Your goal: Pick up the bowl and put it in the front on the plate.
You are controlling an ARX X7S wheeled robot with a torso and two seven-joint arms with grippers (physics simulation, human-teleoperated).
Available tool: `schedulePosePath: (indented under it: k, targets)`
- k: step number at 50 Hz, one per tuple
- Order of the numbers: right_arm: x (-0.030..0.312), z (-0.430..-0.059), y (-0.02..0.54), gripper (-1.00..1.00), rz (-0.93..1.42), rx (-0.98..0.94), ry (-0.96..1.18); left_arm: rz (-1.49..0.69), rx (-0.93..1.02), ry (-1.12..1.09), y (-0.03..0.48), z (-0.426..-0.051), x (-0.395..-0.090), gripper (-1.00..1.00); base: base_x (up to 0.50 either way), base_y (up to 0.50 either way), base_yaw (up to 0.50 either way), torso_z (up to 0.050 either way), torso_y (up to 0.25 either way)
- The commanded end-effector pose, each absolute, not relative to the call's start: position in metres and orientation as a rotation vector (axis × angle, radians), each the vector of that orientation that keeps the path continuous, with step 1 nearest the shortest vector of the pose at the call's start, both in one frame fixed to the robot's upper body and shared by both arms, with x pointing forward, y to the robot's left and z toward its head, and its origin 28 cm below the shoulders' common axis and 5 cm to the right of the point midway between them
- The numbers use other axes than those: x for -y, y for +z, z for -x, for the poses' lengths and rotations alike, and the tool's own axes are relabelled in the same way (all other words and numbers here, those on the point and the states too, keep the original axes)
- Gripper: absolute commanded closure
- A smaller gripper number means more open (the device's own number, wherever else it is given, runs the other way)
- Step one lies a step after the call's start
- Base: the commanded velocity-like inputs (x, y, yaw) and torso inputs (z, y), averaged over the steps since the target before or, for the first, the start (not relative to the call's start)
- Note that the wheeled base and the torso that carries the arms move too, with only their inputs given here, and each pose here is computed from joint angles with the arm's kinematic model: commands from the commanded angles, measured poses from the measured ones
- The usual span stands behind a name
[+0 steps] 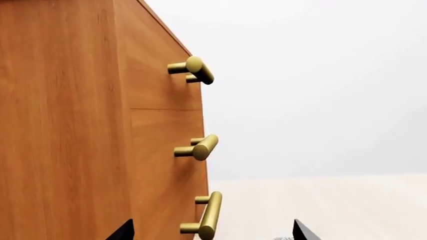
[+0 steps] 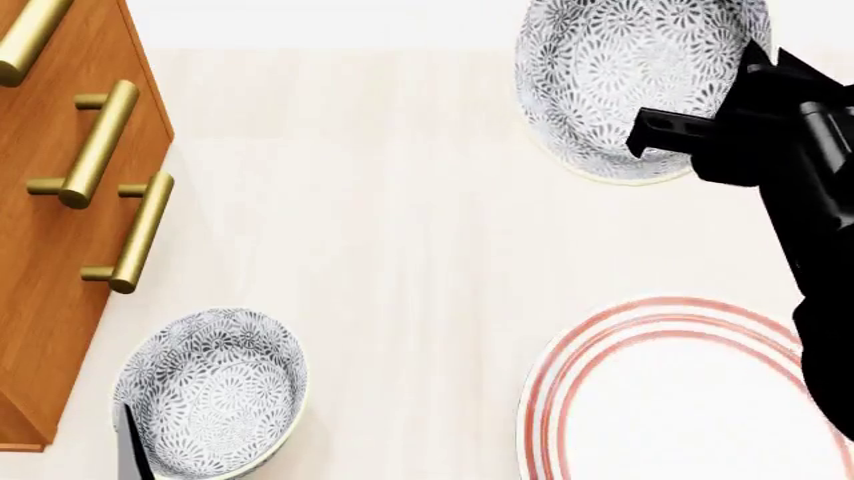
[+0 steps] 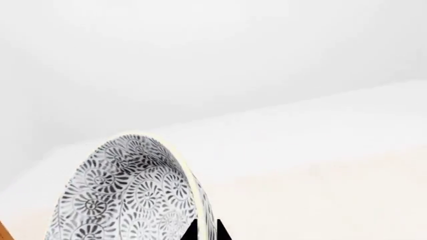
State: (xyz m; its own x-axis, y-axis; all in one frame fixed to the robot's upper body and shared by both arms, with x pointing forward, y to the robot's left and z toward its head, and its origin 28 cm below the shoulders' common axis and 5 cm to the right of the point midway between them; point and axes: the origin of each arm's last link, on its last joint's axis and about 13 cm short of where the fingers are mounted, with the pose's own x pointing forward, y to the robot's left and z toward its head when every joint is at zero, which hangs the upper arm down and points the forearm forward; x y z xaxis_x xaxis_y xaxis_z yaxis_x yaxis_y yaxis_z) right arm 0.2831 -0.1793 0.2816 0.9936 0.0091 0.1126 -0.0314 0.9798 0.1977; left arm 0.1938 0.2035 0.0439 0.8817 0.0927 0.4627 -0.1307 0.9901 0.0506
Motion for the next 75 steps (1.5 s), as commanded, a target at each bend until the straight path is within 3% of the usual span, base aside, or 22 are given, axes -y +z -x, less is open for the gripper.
schedulePosePath:
  k: [1,12,20,39,75]
  targets:
    - [0.210,-0.227,0.274,1.00,-0.123,0.113,0.014,-0.085,0.470,0.105,0.042,-0.193,-0.202,-1.00,0.00,0.00,0.00,0.000,0.000]
    - [0.232,-0.200,0.252,1.00,-0.157,0.009,0.031,-0.090,0.472,0.096,0.043,-0.191,-0.201,-1.00,0.00,0.00,0.00,0.000,0.000]
    - [0.237,-0.206,0.238,1.00,-0.363,-0.091,0.092,-0.094,0.471,0.091,0.042,-0.192,-0.201,-1.00,0.00,0.00,0.00,0.000,0.000]
    - [0.254,-0.221,0.216,1.00,-0.479,-0.092,-0.021,-0.101,0.468,0.099,0.043,-0.192,-0.201,-1.00,0.00,0.00,0.00,0.000,0.000]
    - [0.237,-0.204,0.185,1.00,-0.478,-0.226,0.029,-0.100,0.466,0.092,0.042,-0.192,-0.201,-1.00,0.00,0.00,0.00,0.000,0.000]
